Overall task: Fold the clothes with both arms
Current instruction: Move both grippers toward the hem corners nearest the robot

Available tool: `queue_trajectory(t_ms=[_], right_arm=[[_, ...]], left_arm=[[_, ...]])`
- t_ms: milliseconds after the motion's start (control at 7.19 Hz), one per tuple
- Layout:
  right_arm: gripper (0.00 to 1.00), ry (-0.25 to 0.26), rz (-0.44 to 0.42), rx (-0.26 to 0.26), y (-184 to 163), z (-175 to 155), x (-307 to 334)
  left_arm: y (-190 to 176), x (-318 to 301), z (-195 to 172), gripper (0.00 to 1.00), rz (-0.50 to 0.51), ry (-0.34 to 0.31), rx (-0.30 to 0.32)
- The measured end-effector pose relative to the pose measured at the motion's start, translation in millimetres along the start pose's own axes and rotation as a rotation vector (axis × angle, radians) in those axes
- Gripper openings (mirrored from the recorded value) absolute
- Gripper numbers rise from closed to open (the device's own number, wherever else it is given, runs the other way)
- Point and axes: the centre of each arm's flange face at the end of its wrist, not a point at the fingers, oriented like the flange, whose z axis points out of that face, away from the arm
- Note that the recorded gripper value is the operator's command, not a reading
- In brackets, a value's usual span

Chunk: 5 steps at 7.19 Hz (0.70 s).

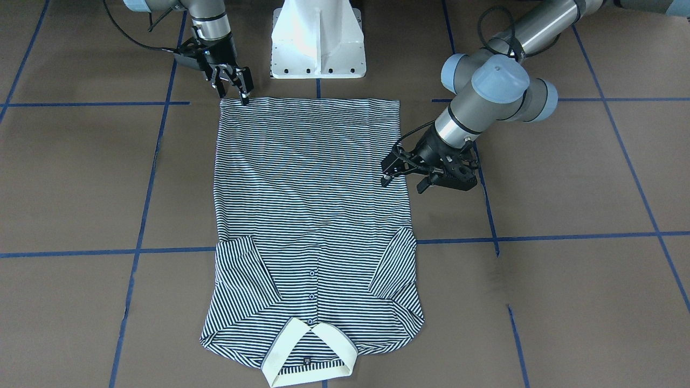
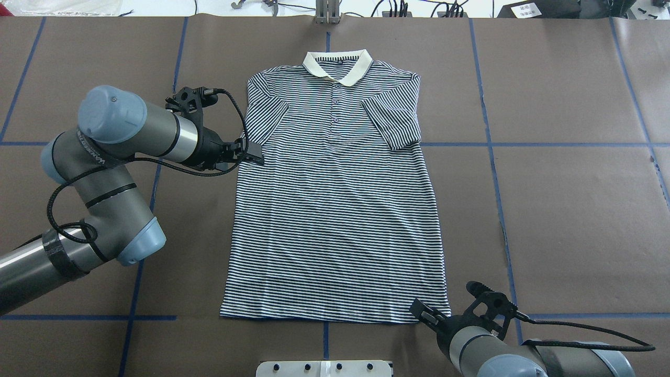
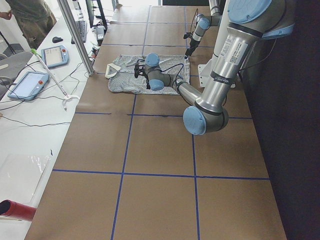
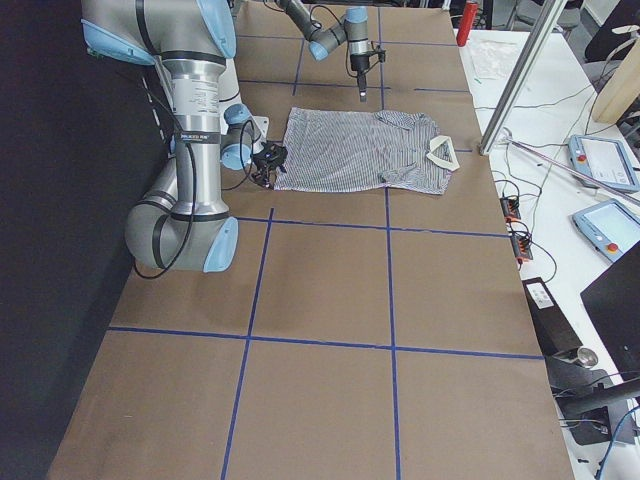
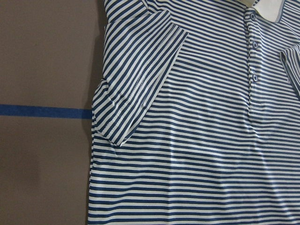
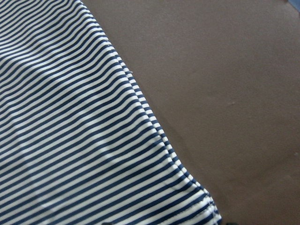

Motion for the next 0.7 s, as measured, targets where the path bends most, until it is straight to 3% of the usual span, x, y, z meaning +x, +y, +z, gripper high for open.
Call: queue_trajectory(t_ms=[139,417,695], right_arm=[[0.72,0.01,-0.003,0.003,0.4,0.7,1.3],[0.0,0.019,-0.006,0.01,-1.2,0.9,2.1],[0.0,0.036,-0.012,0.023,-3.1,-2.0,2.2]], left_arm=[[3.4,0.9,2.6,0.99,-0.013,0.001,-0.006],[6.5,1.6,5.0,0.99,-0.021,0.001,-0.01],[7.7,1.9,6.0,0.99,-0.021,0.001,-0.012]])
